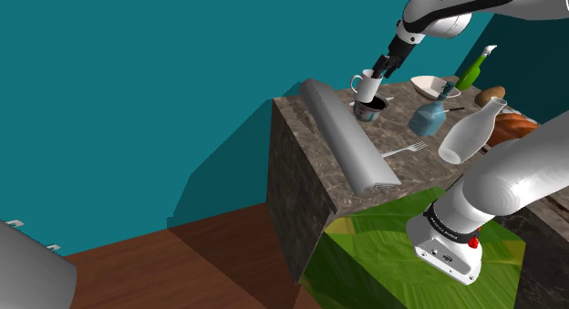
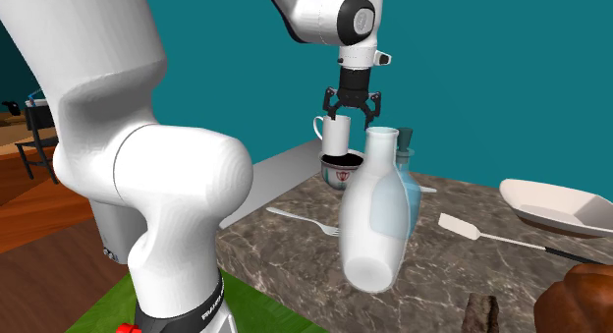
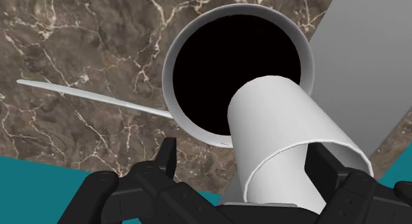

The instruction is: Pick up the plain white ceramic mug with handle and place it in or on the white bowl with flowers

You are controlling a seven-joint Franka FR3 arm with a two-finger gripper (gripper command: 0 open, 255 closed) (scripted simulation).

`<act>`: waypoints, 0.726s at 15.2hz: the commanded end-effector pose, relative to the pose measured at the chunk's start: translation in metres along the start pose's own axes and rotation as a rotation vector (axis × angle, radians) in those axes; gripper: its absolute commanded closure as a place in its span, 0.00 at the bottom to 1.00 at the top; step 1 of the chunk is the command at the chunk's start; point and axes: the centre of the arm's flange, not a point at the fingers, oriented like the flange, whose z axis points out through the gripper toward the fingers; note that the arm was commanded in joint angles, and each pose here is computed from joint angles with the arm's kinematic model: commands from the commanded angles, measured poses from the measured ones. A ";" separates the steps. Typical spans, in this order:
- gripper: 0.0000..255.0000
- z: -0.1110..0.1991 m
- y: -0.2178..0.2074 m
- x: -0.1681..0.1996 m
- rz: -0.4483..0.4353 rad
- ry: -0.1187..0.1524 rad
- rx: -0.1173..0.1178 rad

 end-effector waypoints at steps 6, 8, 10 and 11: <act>0.00 -0.044 0.001 0.000 0.000 0.000 0.000; 0.00 -0.044 0.001 0.000 0.000 0.000 0.000; 0.00 -0.044 0.001 0.000 0.000 0.000 0.000; 0.00 -0.044 0.001 0.000 0.000 0.000 0.000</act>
